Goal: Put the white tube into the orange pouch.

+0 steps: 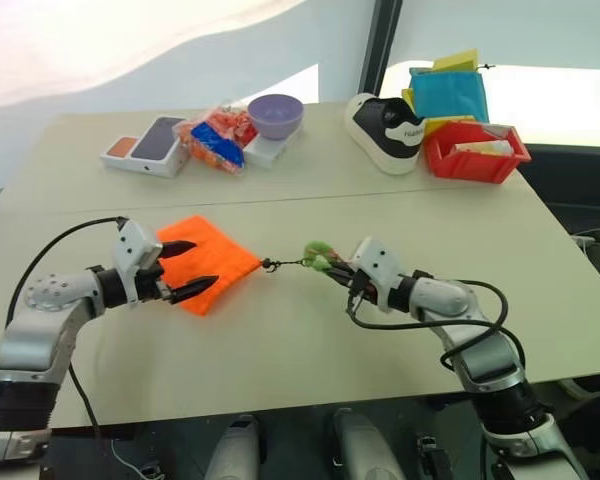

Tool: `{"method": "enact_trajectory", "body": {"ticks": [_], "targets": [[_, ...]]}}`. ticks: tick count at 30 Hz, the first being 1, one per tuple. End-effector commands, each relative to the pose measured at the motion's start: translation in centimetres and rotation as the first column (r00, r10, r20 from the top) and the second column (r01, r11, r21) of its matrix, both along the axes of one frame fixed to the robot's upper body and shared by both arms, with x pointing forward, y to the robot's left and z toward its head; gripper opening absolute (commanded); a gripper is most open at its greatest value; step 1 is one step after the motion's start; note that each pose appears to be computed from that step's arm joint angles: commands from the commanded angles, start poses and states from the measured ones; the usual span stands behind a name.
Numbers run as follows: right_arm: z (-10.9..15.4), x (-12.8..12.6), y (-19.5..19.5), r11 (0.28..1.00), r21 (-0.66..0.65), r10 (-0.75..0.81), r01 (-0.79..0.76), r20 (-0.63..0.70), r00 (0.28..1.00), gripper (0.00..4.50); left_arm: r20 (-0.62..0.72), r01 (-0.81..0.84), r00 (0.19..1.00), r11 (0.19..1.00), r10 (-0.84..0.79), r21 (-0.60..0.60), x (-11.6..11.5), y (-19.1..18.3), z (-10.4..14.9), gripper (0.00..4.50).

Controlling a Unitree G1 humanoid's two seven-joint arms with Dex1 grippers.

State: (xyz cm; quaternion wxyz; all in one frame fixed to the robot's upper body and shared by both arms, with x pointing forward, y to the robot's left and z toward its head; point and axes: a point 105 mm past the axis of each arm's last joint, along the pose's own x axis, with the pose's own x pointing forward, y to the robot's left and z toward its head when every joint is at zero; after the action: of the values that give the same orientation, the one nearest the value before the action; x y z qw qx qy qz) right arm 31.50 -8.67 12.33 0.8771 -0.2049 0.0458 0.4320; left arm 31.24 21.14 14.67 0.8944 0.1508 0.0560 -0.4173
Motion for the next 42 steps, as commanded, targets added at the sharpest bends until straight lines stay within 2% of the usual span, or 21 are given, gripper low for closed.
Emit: {"method": "enact_trajectory", "body": {"ticks": [1, 6, 15, 21, 25, 31, 42], "targets": [[1.6, -0.5, 0.3, 0.999, 0.017, 0.042, -0.042, 0.048, 0.998, 0.04, 0.059, 0.062, 0.996, 0.998, -0.064, 0.029, 0.5, -1.3, 0.9, 4.40], [1.7, -0.3, 0.7, 0.998, 0.013, 0.056, -0.057, 0.054, 0.997, 0.04, 0.010, 0.205, 0.979, 0.977, -0.206, 0.057, 1.4, -3.5, 0.7, 4.40], [1.7, 0.0, 1.0, 0.998, -0.009, 0.067, -0.067, 0.072, 0.995, 0.04, -0.094, 0.414, 0.910, 0.898, -0.404, 0.147, 5.3, -5.9, 0.3, 4.40], [1.9, -0.1, 1.2, 0.998, -0.012, 0.062, -0.061, 0.096, 0.993, 0.04, -0.157, 0.529, 0.848, 0.825, -0.506, 0.198, 5.8, -7.3, 0.1, 4.40], [1.9, -0.3, 1.3, 0.998, -0.019, 0.062, -0.061, 0.109, 0.992, 0.04, -0.205, 0.562, 0.827, 0.791, -0.524, 0.242, 5.9, -7.4, -1.0, 4.40], [2.0, -0.9, 1.6, 0.997, -0.024, 0.074, -0.072, 0.127, 0.989, 0.04, -0.250, 0.593, 0.803, 0.770, -0.541, 0.235, 5.9, -7.9, -1.8, 4.40], [2.0, -1.1, 1.7, 0.997, -0.033, 0.078, -0.074, 0.133, 0.988, 0.04, -0.269, 0.583, 0.806, 0.785, -0.527, 0.210, 6.2, -8.3, -2.1, 4.40]]}}
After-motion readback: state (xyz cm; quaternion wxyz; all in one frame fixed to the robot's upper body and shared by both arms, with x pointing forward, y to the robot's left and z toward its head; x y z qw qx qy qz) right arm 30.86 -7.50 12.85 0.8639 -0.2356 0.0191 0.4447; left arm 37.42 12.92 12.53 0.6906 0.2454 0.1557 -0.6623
